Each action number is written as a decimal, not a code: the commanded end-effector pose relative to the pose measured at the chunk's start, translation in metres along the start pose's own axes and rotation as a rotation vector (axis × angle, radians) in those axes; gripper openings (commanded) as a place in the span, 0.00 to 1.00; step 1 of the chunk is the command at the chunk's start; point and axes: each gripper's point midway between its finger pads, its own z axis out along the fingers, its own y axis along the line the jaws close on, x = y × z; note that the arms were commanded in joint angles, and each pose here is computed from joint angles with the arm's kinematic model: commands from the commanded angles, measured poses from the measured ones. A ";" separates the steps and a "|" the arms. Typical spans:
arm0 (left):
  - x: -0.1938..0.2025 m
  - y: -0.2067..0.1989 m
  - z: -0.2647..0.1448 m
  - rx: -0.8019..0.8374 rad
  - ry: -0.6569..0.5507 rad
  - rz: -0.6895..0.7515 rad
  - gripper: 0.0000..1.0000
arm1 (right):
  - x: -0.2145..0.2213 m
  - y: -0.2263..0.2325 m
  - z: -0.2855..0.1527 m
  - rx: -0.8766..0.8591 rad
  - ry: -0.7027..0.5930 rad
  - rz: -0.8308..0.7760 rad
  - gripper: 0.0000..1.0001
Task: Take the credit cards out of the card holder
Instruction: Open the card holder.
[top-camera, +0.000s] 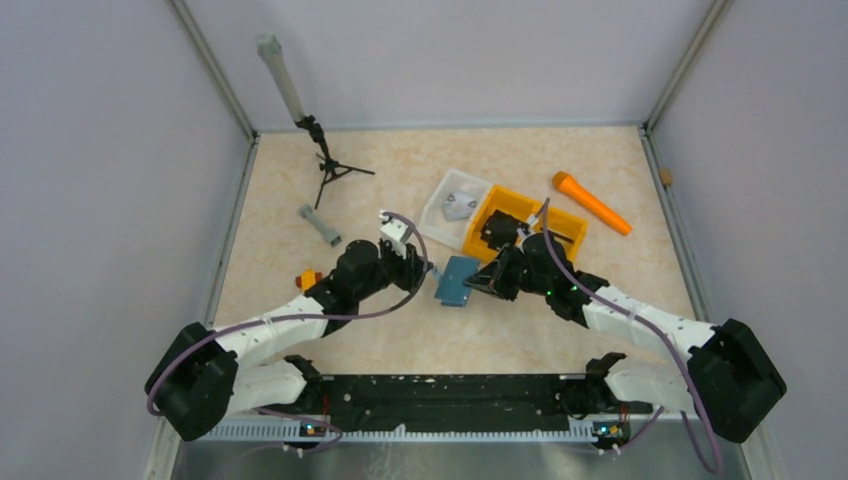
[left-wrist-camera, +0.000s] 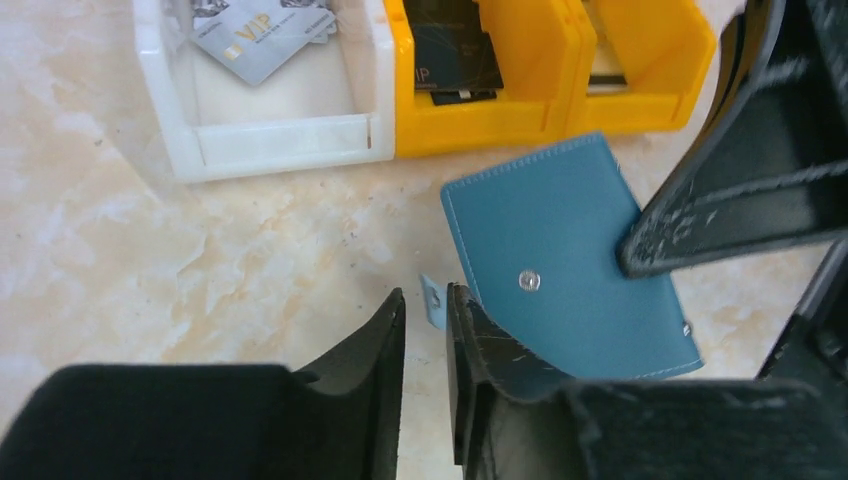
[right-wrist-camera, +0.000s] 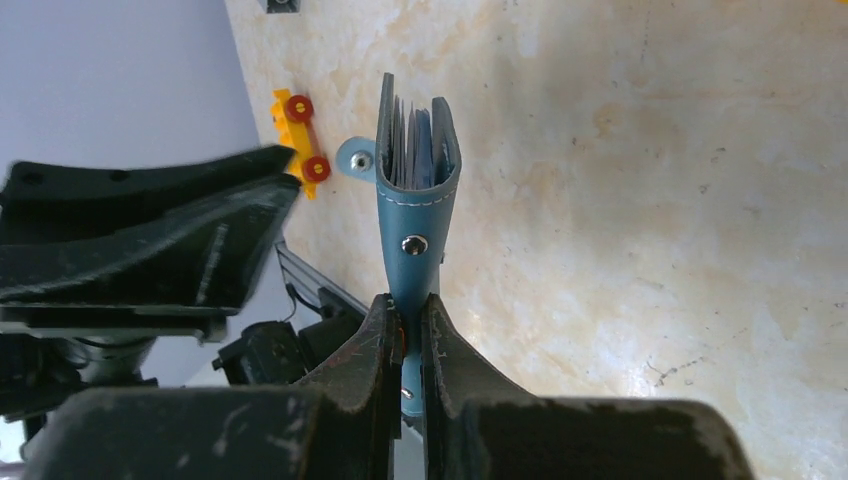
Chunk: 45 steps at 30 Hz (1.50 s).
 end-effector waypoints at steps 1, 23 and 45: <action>-0.044 0.003 -0.011 -0.010 -0.164 -0.144 0.44 | 0.000 0.022 -0.005 -0.165 -0.034 -0.045 0.00; -0.063 -0.031 -0.027 0.271 -0.148 -0.605 0.99 | -0.019 0.065 -0.036 -0.376 -0.175 -0.082 0.00; -0.067 -0.024 -0.022 0.248 -0.143 -0.609 0.68 | -0.009 0.077 -0.041 -0.451 -0.118 -0.095 0.00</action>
